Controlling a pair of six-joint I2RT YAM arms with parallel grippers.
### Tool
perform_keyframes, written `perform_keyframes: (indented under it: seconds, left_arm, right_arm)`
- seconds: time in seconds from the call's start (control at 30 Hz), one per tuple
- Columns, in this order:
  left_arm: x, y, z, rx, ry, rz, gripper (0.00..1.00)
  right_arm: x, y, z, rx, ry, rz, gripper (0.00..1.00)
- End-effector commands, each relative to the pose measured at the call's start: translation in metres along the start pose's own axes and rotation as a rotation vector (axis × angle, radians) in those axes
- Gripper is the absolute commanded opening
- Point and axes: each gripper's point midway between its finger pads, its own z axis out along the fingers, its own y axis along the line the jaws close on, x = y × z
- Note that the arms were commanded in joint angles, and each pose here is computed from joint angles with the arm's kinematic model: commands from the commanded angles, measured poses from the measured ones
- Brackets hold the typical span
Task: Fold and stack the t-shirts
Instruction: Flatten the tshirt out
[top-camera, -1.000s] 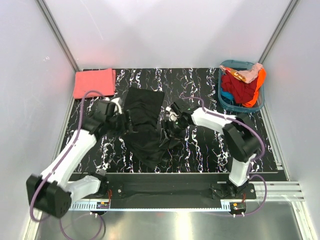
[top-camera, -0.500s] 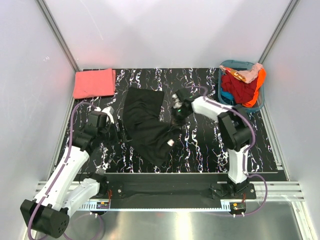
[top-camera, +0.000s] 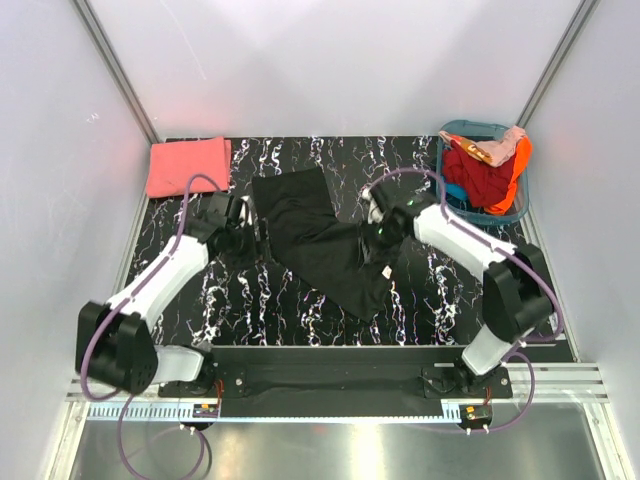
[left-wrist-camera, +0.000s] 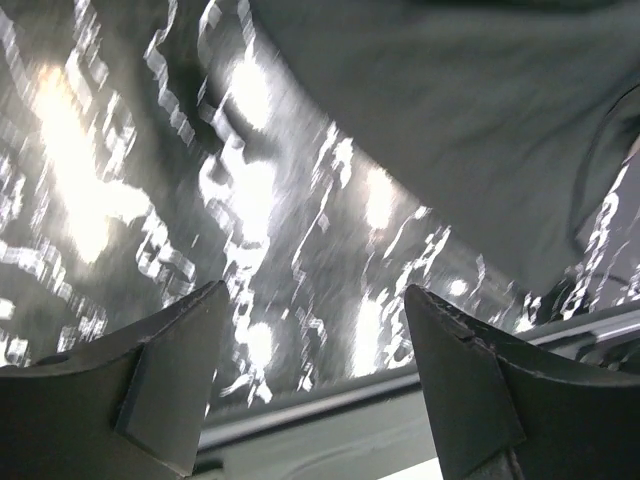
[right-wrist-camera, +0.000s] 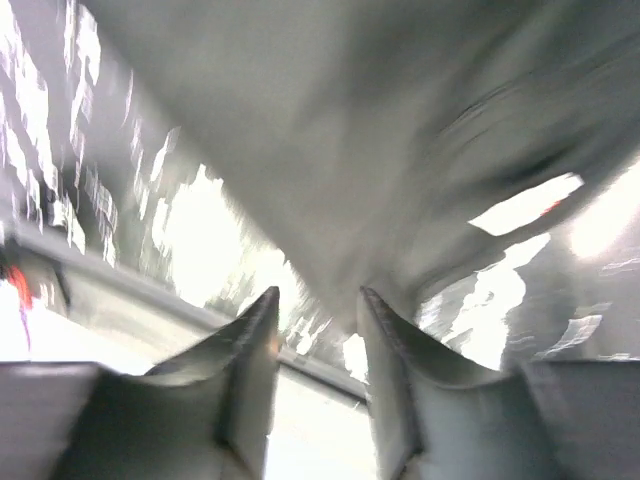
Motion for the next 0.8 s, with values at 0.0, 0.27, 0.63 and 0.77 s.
perform_keyframes:
  seconds: [0.0, 0.27, 0.63, 0.77]
  left_arm:
    - [-0.032, -0.030, 0.004, 0.112, -0.058, 0.053, 0.75]
    - [-0.022, -0.036, 0.012, 0.157, -0.007, 0.047, 0.73]
    - [0.001, -0.045, 0.024, 0.206, 0.043, 0.056, 0.72]
    - [0.003, -0.048, 0.021, 0.217, 0.046, 0.058, 0.72]
  right_arm:
    - [0.029, 0.013, 0.010, -0.067, 0.029, -0.002, 0.41]
    - [0.027, 0.000, 0.037, 0.001, 0.083, 0.012, 0.58]
    - [0.093, -0.011, 0.011, -0.024, 0.125, 0.153, 0.71]
    - [0.104, -0.007, 0.021, -0.081, 0.102, 0.236, 0.73]
